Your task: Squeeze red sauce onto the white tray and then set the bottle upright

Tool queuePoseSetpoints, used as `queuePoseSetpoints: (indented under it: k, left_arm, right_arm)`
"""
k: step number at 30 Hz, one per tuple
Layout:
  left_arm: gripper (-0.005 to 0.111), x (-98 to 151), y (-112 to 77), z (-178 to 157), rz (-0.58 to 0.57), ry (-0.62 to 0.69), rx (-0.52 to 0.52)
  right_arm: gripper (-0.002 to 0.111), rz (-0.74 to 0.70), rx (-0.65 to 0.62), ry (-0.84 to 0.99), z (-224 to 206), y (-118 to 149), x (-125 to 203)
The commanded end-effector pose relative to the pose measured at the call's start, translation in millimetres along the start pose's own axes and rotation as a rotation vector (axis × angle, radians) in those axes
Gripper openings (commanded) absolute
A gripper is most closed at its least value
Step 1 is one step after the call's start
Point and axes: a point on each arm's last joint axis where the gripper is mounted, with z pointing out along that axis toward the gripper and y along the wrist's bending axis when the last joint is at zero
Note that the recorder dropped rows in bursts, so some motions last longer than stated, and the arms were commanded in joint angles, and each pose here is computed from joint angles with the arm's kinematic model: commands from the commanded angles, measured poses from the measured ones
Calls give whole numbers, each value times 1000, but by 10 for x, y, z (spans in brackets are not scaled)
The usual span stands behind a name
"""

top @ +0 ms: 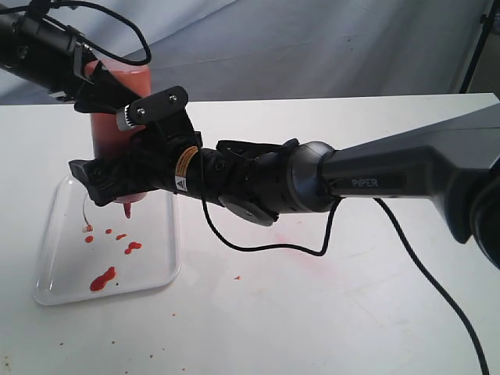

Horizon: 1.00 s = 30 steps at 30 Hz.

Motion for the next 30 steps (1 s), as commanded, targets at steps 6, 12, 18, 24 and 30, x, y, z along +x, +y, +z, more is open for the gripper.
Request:
queuePoseSetpoints:
  k: [6, 12, 18, 24, 30]
  left_arm:
    - [0, -109, -76, -67, 4, -57, 12]
    - [0, -109, -76, -67, 4, -57, 12]
    - [0, -104, -76, -64, 0, -56, 13]
    - [0, -58, -76, -33, -15, -47, 22]
    - [2, -56, -81, -34, -36, -46, 23]
  right_arm:
    - [105, 78, 28, -52, -47, -4, -148]
    - [101, 91, 32, -66, -60, -3, -188]
    - [58, 100, 40, -61, -60, -10, -183]
    - [0, 146, 53, -70, -61, -23, -189]
    - [0, 243, 37, -93, -62, -14, -209]
